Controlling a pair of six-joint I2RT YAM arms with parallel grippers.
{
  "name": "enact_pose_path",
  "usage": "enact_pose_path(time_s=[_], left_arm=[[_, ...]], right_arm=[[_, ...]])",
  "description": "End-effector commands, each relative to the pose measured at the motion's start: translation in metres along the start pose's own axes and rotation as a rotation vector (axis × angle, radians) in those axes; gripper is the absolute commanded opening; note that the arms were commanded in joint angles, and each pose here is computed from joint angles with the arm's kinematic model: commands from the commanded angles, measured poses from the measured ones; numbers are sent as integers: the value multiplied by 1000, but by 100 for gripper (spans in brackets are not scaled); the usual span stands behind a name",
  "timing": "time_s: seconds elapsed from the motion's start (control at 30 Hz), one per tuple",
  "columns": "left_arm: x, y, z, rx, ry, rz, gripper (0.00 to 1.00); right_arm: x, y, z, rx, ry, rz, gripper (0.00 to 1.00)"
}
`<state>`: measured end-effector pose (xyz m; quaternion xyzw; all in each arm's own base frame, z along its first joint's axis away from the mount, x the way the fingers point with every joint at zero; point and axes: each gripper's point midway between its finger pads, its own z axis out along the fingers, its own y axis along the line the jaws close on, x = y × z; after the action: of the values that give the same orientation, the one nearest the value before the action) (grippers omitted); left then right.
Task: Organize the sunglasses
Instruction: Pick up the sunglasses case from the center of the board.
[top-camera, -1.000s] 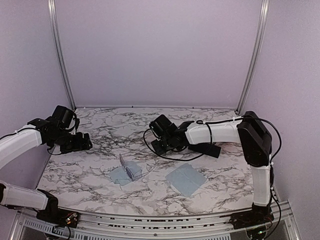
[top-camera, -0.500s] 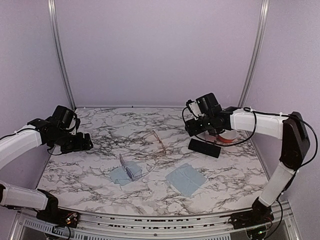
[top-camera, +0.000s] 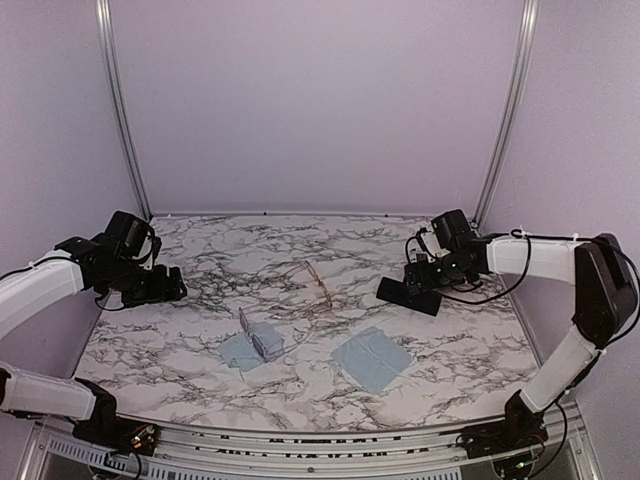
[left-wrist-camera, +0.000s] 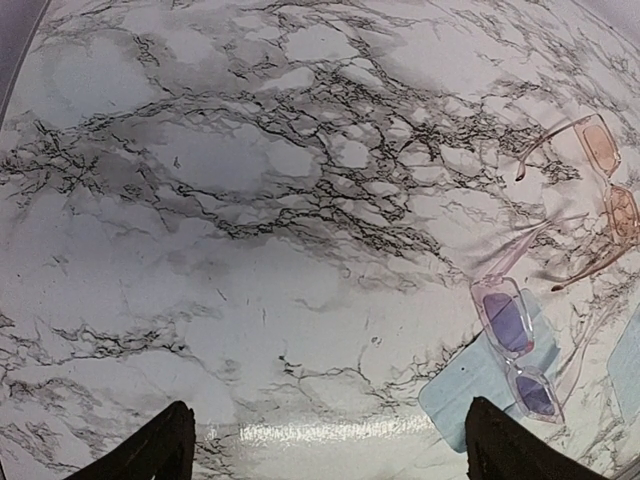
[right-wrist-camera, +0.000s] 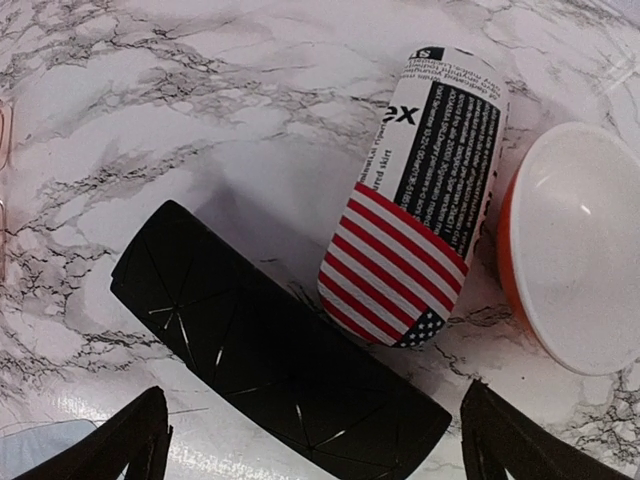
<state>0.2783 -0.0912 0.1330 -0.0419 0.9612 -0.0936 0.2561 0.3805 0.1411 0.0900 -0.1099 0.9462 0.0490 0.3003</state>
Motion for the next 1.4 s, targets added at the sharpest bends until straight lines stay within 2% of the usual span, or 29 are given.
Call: enact_pose_path(time_s=[0.0,0.43,0.8,0.9,1.0,1.13,1.37], left_arm=[[0,-4,-2,23,-5,9,95],[1,-8,-5,37,-10,17,95],[0,-7,-6,28,-17,18,95],[0,-7,-6,29,-18,18,95],[0,-8,-6,28,-20,22,95],[1,-8,-5,28,-15,24,95],[2,-10,-5,24,-18,31,95]], right_arm=[[-5,4,5,-58,1,18,99],[21,3,27,-125,99,11,100],[44,46,13,-352,187,69,97],[51,68,5,-383,202,37,96],[53,82,1,-351,201,-26,96],[52,68,7,-213,201,-67,96],[46,57,14,-88,186,11,97]])
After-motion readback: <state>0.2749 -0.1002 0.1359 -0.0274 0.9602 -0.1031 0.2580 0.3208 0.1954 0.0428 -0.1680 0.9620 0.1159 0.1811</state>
